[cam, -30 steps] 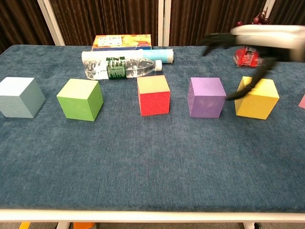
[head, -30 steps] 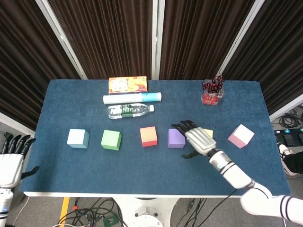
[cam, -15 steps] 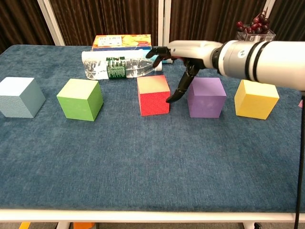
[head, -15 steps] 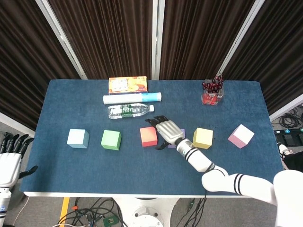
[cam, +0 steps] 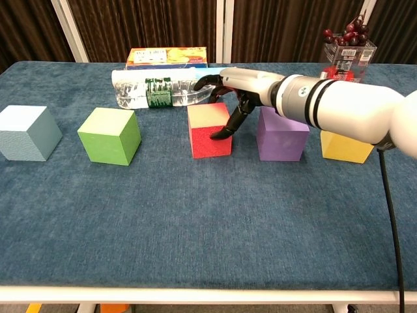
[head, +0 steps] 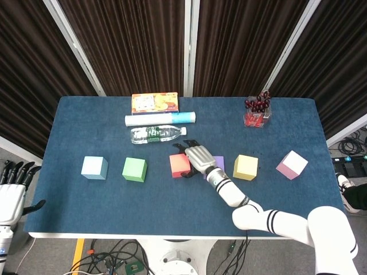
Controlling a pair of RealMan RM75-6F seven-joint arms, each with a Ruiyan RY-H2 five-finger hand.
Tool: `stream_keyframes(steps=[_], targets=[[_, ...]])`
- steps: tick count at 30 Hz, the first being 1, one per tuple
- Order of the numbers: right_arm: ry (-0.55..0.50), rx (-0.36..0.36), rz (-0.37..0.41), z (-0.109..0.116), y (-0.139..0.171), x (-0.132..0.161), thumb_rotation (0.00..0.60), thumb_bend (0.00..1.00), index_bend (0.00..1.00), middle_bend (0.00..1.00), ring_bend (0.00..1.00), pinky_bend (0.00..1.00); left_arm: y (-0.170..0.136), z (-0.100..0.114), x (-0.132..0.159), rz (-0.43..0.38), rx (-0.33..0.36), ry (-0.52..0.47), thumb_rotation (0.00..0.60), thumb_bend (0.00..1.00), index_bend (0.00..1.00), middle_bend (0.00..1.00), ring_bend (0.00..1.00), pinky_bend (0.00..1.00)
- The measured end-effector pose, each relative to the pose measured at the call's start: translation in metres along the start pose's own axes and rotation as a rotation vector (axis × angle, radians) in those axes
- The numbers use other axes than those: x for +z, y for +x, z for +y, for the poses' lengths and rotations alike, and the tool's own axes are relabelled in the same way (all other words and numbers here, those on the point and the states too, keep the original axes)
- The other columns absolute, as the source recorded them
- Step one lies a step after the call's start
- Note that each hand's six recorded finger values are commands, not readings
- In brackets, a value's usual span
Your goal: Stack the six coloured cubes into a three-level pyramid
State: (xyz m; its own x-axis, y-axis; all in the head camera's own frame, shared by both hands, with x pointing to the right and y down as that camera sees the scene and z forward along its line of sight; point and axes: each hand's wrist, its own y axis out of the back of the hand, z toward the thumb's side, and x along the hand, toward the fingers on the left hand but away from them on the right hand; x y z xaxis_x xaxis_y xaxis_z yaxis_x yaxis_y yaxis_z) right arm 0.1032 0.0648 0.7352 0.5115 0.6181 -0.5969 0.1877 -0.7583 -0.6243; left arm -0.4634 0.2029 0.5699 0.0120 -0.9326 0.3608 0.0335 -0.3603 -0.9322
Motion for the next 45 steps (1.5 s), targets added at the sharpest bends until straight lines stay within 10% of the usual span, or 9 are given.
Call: stream_keyframes(steps=[23,32,45], targets=[[-0.028,-0.108,-0.11,-0.01,0.026,0.0,0.6,0.19,0.23,0.4,0.13,0.01,0.002,-0.004,0.0,-0.018,-0.012,-0.025,0.6,0.0,0.19,0.13,0.05,0.0],[-0.019,-0.062,-0.099,-0.015,0.031,0.002,0.6,0.13,0.0,0.03,0.0,0.0,0.001,-0.003,-0.002,-0.014,0.001,-0.028,0.6,0.0,0.19,0.13,0.05,0.0],[0.066,-0.108,-0.116,0.041,0.088,-0.04,0.6,0.12,0.0,0.13,0.0,0.0,0.003,0.001,0.005,-0.041,0.0,-0.028,0.6,0.0,0.19,0.13,0.05,0.0]])
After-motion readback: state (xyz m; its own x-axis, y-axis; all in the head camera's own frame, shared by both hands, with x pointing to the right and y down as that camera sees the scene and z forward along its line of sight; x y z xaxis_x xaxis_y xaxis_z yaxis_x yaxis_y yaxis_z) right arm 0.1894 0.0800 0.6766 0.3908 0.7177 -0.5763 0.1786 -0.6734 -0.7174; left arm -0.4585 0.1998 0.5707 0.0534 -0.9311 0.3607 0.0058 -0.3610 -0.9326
